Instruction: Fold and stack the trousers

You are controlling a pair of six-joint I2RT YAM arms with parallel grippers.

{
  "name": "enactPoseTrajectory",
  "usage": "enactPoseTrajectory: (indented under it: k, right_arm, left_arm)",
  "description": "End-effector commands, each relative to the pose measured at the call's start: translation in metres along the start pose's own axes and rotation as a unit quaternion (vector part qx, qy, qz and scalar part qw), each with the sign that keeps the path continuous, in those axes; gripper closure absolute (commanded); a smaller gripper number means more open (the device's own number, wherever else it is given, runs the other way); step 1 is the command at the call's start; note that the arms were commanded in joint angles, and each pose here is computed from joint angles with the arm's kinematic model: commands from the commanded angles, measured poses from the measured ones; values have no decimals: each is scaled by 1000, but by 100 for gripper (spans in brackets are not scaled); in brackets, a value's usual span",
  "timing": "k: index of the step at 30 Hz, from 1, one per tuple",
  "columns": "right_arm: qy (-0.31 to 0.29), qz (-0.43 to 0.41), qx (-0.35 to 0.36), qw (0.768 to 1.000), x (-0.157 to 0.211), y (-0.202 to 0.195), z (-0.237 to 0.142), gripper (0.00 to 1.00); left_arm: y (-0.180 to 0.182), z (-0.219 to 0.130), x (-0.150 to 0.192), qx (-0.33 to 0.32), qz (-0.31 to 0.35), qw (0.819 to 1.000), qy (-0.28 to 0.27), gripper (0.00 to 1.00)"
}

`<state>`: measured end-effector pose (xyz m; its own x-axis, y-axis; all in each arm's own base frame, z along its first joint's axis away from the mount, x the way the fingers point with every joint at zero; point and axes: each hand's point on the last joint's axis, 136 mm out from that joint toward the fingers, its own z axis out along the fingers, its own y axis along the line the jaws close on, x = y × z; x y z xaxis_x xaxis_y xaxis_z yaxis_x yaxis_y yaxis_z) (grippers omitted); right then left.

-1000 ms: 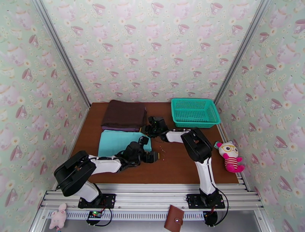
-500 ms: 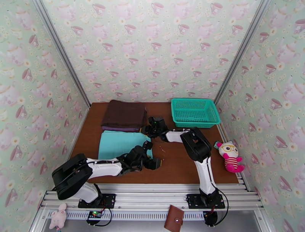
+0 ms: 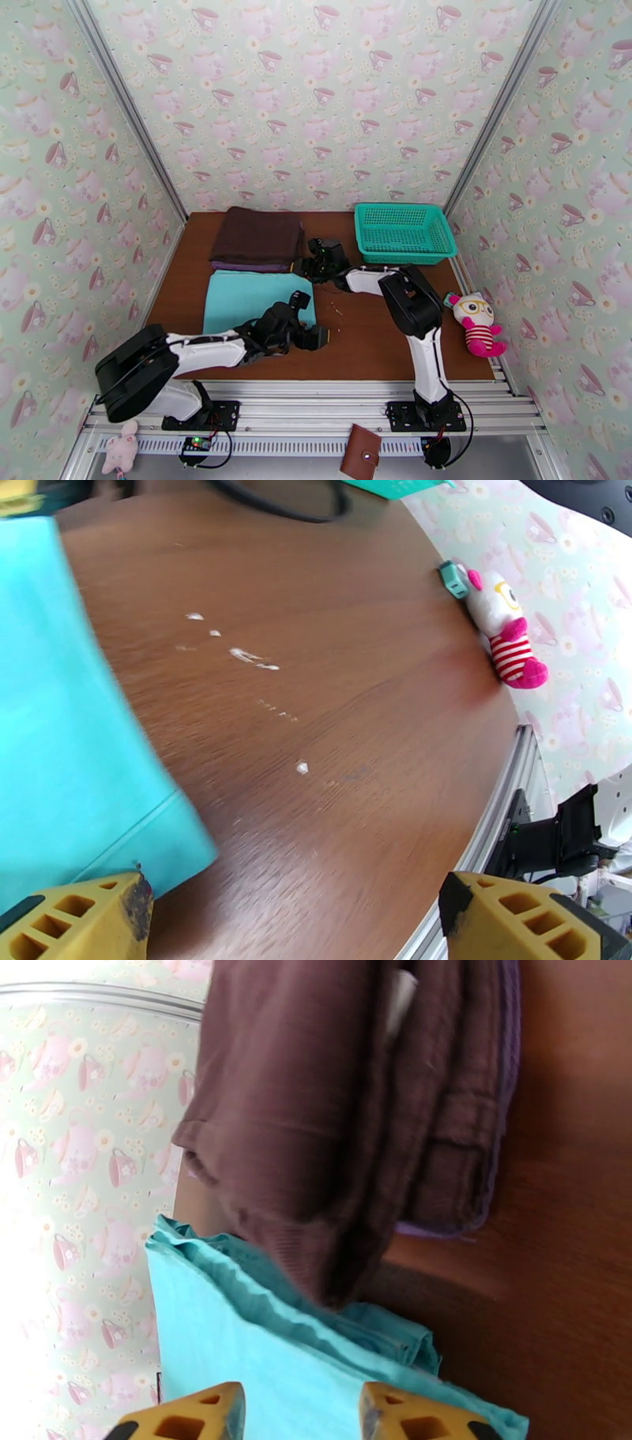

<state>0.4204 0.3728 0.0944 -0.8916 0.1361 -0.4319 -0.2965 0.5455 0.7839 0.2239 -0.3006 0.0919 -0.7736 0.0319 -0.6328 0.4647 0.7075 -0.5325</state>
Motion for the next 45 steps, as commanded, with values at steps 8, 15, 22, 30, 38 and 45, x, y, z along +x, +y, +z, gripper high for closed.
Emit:
enactPoseTrajectory:
  k: [8,15,22,30,38,45]
  right_arm:
    - [-83,-175,24,981,-3,74,-76,19]
    - [-3,-132,-49,990,66,94,-51,20]
    - [43,-84,-54,994,113,68,-35,22]
    - [57,-73,-33,995,127,50,-36,23]
    - [84,-41,-5,996,152,18,-32,23]
    - [88,-45,17,995,158,7,-36,24]
  left_arm:
    - [100,-127,-79,-228,4,969,-98,1]
    - [168,-164,-82,-251,-133,949,-138,3]
    - [229,-160,-141,-196,-190,935,-227,10]
    - [296,-131,-155,-195,-258,921,-217,15]
    - [342,-118,-109,-204,-358,888,-204,24]
    - [321,-147,-97,-254,-353,881,-186,23]
